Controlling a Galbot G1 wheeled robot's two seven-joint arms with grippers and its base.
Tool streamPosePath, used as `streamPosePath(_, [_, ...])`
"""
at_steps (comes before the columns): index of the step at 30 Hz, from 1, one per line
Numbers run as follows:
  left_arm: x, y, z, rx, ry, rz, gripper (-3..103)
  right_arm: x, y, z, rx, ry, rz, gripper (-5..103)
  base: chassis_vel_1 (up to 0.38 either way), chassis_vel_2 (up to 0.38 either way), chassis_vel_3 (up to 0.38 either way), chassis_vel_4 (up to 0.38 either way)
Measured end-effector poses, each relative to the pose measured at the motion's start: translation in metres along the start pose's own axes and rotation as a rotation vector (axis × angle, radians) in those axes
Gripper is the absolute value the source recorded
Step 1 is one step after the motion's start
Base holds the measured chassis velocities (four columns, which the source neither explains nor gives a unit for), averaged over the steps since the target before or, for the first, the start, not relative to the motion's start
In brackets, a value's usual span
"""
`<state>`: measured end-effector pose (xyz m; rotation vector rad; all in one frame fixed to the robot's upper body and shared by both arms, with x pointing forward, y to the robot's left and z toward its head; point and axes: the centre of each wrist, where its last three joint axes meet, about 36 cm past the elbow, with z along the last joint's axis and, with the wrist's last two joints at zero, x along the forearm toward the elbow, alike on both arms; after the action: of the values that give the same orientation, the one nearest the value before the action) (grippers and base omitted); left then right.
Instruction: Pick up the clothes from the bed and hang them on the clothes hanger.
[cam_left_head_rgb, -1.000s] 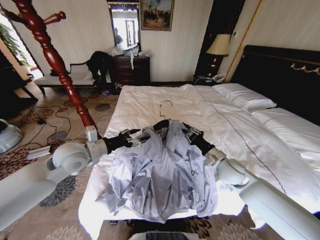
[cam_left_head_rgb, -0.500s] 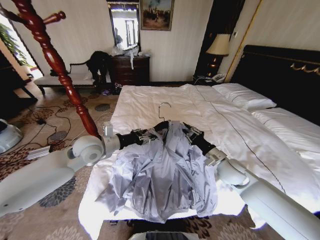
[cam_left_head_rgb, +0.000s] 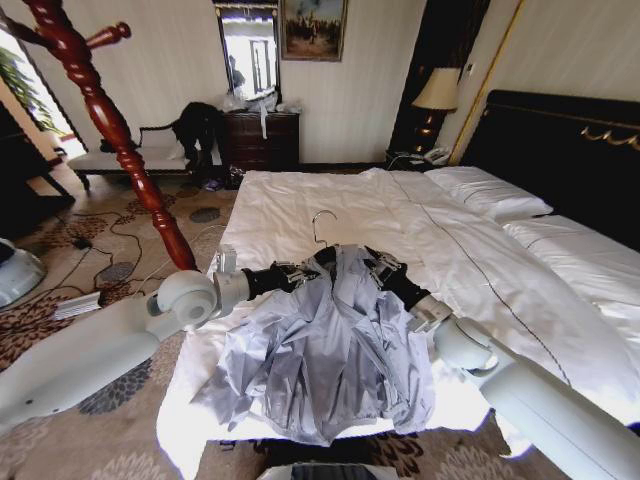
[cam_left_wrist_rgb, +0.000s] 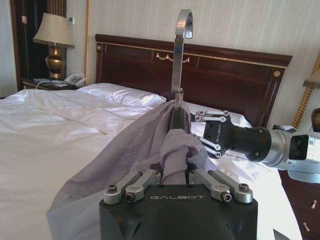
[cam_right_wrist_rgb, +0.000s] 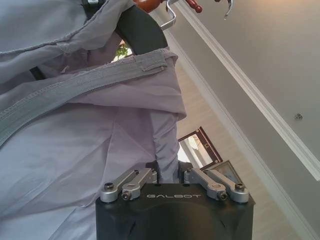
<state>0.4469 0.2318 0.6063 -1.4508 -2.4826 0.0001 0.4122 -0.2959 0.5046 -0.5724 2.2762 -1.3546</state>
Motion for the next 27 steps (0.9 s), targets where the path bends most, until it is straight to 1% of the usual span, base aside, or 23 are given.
streamPosePath(5, [0.001,-0.003,0.004,0.004,-0.001,0.004,18,-0.001,0.001,0.0,-0.002,-0.003,0.002,18,0.0,0.0,0.0,0.0])
streamPosePath(12, [0.001,-0.004,0.005,-0.014,-0.022,-0.004,18,-0.001,0.003,-0.001,-0.007,-0.005,0.004,18,0.0,0.0,0.0,0.0])
streamPosePath(13, [0.001,-0.005,0.004,-0.016,-0.029,-0.006,18,-0.001,0.003,-0.003,-0.008,-0.008,0.005,16,0.0,0.0,0.0,0.0])
streamPosePath(14, [0.0,-0.004,0.005,-0.015,-0.032,-0.012,18,-0.001,0.003,-0.005,-0.009,-0.014,0.004,21,0.0,0.0,0.0,0.0])
streamPosePath(15, [0.0,-0.004,0.005,-0.015,-0.032,-0.012,18,-0.001,0.003,-0.005,-0.009,-0.014,0.004,21,0.0,0.0,0.0,0.0])
streamPosePath(17, [0.0,-0.005,0.007,-0.019,-0.035,-0.019,16,0.0,0.003,-0.008,-0.013,-0.024,0.002,32,0.0,0.0,0.0,0.0])
streamPosePath(19, [-0.001,-0.006,0.008,-0.02,-0.035,-0.019,16,0.0,0.003,-0.009,-0.014,-0.027,0.001,32,0.0,0.0,0.0,0.0])
streamPosePath(21, [-0.001,-0.007,0.011,-0.02,-0.034,-0.018,16,-0.001,0.002,-0.009,-0.011,-0.027,0.001,43,0.0,0.0,0.0,0.0])
streamPosePath(22, [-0.001,-0.007,0.011,-0.02,-0.034,-0.018,16,-0.001,0.002,-0.009,-0.011,-0.027,0.001,43,0.0,0.0,0.0,0.0])
streamPosePath(26, [0.004,-0.006,0.015,-0.027,-0.039,-0.041,16,0.0,-0.005,-0.013,-0.014,-0.037,0.002,66,0.0,0.0,0.0,0.0])
streamPosePath(27, [0.004,-0.006,0.015,-0.027,-0.039,-0.041,16,0.0,-0.005,-0.013,-0.014,-0.037,0.002,66,0.0,0.0,0.0,0.0])
